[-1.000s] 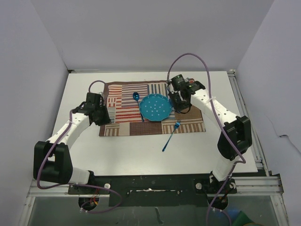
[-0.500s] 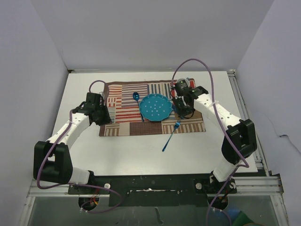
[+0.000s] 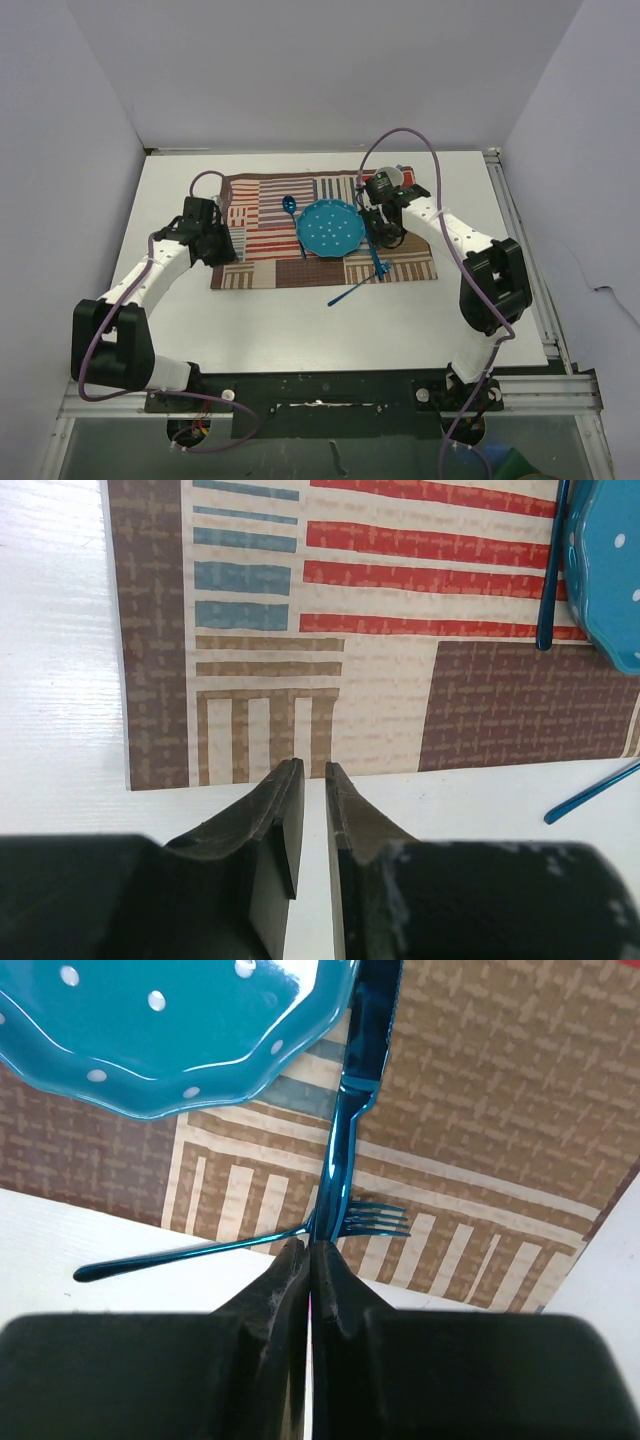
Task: Set the dinner table for one person
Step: Place the knife on the napkin.
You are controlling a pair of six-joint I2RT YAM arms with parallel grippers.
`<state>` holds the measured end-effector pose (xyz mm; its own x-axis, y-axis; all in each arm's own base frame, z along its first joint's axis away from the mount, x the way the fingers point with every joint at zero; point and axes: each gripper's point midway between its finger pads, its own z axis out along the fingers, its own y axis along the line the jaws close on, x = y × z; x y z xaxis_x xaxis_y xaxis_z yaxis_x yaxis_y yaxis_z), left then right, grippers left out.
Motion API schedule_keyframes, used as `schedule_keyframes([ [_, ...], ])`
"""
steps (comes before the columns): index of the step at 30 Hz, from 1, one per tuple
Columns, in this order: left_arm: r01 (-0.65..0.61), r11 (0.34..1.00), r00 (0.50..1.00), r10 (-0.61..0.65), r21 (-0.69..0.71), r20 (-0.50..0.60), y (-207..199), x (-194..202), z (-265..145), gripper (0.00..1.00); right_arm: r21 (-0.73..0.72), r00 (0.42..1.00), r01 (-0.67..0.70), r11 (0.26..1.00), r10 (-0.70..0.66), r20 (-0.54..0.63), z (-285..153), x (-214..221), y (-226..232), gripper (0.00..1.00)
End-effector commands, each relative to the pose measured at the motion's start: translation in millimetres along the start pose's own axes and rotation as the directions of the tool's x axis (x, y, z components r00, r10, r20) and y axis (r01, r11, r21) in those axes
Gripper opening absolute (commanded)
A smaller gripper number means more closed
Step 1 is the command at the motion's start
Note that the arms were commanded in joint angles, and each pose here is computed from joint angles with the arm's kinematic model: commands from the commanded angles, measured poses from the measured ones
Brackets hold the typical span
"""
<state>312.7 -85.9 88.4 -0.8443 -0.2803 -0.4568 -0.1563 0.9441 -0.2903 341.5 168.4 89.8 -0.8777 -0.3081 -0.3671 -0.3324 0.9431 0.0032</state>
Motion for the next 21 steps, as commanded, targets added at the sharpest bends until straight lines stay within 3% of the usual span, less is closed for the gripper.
schedule_keyframes([
  [1,-0.015,0.999,0.999,0.013,0.034,0.041,-6,-12,0,0.15,-0.033,0.995,-0.004,0.999,0.007,0.103,-13,-25,4,0.00],
  [6,-0.014,0.999,0.999,0.013,0.033,0.039,-5,-12,1,0.15,-0.053,0.993,0.005,0.999,0.001,0.116,-17,-29,8,0.00],
  [10,-0.012,0.999,0.999,0.011,0.030,0.033,-5,-11,2,0.15,-0.153,0.992,0.052,0.987,-0.034,0.118,-16,-39,37,0.02],
  [18,-0.011,1.000,0.999,0.011,0.017,0.037,-2,-11,2,0.25,-0.236,0.969,0.243,0.941,-0.223,0.105,4,-67,126,0.35],
  [21,-0.011,1.000,0.999,0.010,0.012,0.038,-1,-11,1,0.25,-0.237,0.962,0.271,0.933,-0.261,0.077,18,-73,140,0.38],
])
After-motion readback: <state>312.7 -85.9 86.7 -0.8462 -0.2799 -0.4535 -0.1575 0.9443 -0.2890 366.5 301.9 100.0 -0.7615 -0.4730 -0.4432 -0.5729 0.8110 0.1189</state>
